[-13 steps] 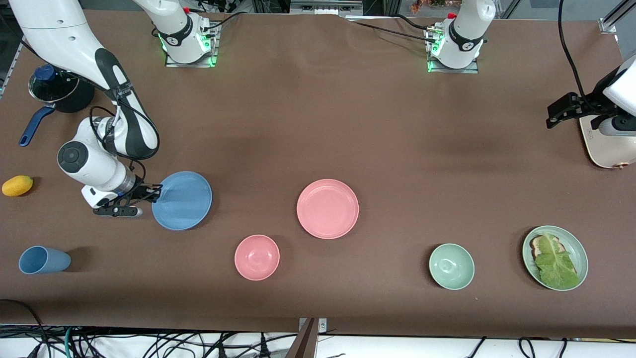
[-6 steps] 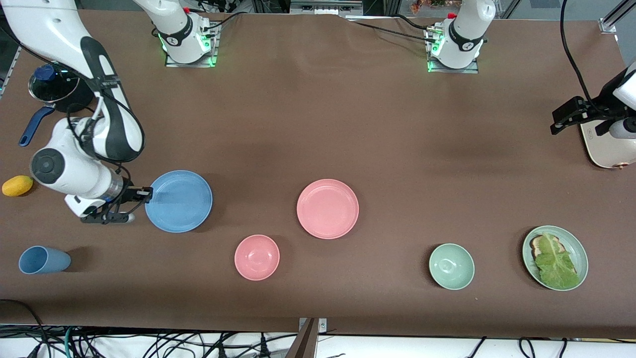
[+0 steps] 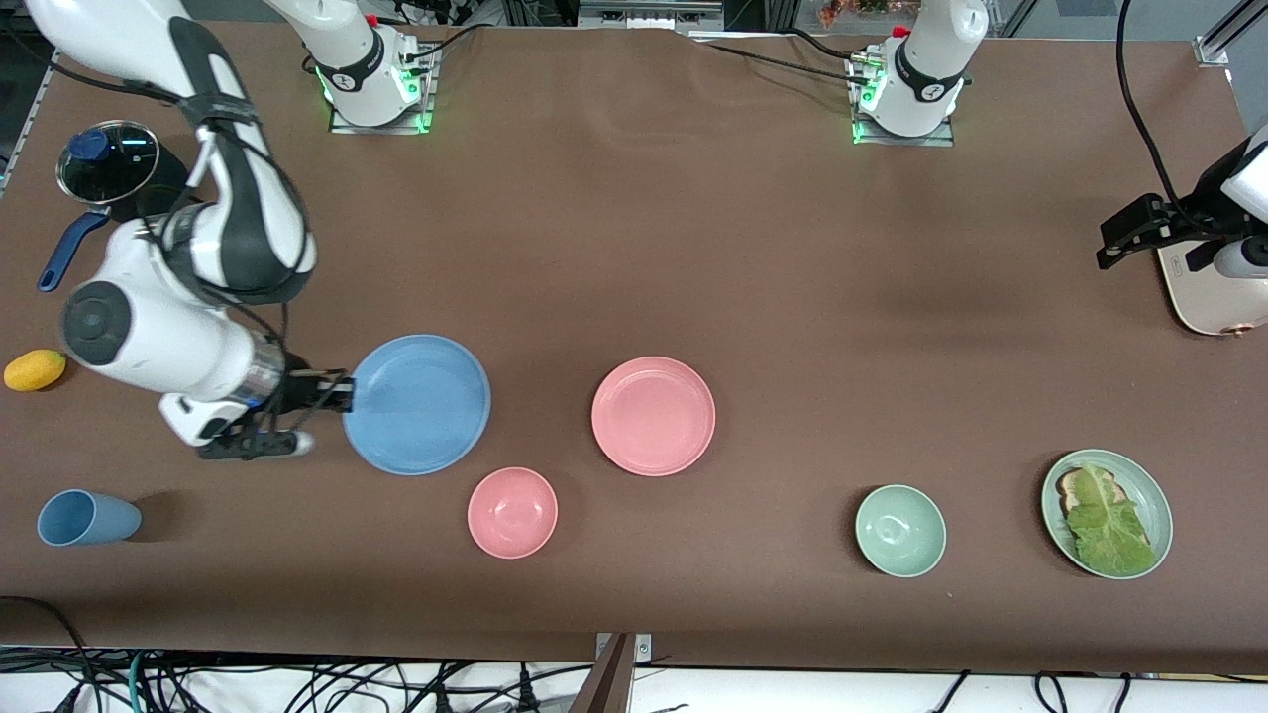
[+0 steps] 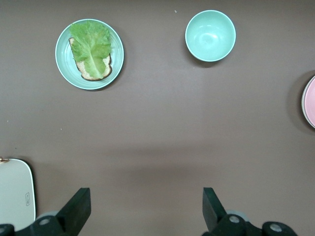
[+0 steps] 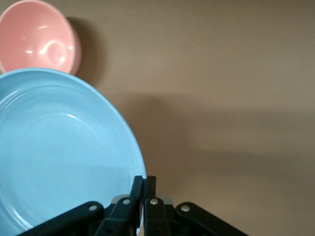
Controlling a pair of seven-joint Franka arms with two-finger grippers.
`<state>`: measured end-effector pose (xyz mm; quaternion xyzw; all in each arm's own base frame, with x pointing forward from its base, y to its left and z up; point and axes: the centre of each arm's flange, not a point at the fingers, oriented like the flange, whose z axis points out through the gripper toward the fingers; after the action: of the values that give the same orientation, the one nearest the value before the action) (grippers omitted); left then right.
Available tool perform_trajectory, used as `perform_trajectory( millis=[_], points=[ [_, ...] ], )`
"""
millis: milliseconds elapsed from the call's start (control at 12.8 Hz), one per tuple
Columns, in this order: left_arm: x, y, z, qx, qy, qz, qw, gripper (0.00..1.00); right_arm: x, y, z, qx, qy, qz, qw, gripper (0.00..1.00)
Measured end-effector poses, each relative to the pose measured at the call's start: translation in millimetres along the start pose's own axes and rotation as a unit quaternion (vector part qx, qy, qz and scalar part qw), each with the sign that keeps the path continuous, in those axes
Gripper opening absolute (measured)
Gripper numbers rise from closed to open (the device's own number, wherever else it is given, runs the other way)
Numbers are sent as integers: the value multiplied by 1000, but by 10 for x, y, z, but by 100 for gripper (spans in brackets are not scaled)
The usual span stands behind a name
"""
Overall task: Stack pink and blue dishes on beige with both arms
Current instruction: 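Carry the blue plate onto the pink plate with the right gripper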
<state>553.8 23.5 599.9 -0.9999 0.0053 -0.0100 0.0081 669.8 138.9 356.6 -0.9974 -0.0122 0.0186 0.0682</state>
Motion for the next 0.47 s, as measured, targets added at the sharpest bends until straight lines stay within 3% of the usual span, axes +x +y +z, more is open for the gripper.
perform_trajectory(
  millis=[157, 470],
  points=[
    [3, -4, 0, 0, 0, 0, 1000, 100, -73, -576, 217, 0, -5, 16, 1000, 4],
    [8, -4, 1, 0, 0, 0, 1000, 100, -162, -1807, 792, 10, 18, 86, 996, 4]
  ],
)
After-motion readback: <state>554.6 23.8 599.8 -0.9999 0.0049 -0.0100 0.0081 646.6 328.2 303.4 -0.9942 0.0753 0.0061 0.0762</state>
